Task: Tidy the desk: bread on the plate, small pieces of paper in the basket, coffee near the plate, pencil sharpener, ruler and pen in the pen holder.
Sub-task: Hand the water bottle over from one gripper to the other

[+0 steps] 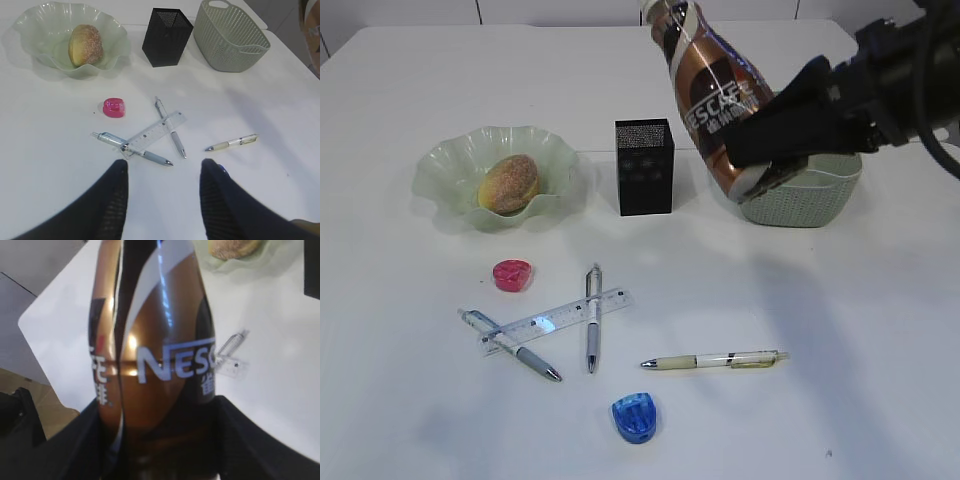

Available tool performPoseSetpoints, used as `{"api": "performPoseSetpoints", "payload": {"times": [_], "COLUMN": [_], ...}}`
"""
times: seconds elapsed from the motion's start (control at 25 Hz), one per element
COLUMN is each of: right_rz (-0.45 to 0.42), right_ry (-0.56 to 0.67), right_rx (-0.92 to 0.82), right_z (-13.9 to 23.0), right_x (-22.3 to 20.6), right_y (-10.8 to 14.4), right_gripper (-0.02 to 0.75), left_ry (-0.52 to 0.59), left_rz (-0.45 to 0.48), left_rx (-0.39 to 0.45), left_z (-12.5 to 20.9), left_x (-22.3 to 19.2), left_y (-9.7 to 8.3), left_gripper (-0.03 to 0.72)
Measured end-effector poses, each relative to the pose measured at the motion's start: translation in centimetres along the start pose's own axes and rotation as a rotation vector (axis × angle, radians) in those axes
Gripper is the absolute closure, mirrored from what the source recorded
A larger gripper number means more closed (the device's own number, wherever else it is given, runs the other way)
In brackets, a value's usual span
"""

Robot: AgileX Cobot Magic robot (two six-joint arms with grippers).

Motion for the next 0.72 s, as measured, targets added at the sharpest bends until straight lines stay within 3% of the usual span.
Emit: {"api": "performPoseSetpoints", "payload": {"times": [0.24,0.72], "right_rz": [-0.08,-0.152], "right_ry": [-0.058,-0.086], "right_rx": [0.059,0.091], "right_z": [-2.2,-2.7], "right_x": [1.1,1.3], "right_y": [2.2,3.3], "right_gripper": [0.271,0.271], "left_ry": [-0.003,-0.062], "left_rz": [0.002,0.014], "left_rx": [0.003,0.021], "left_z": [0.0,-0.9], "left_x": [0.0,0.0], "left_y": [0.0,-0.2], "left_gripper": [0.358,0.358]}}
Point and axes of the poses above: a point on each arm's last joint axis where the gripper is mounted, x pointing back along that axis away from the gripper, y along the wrist's bending axis when the last joint is at zero, z = x × y, the point moved 6 cm from there along -x, pointing out along that axis toward the gripper, and after that the axes turned 10 degrees about -x, right-handed, at the moved point
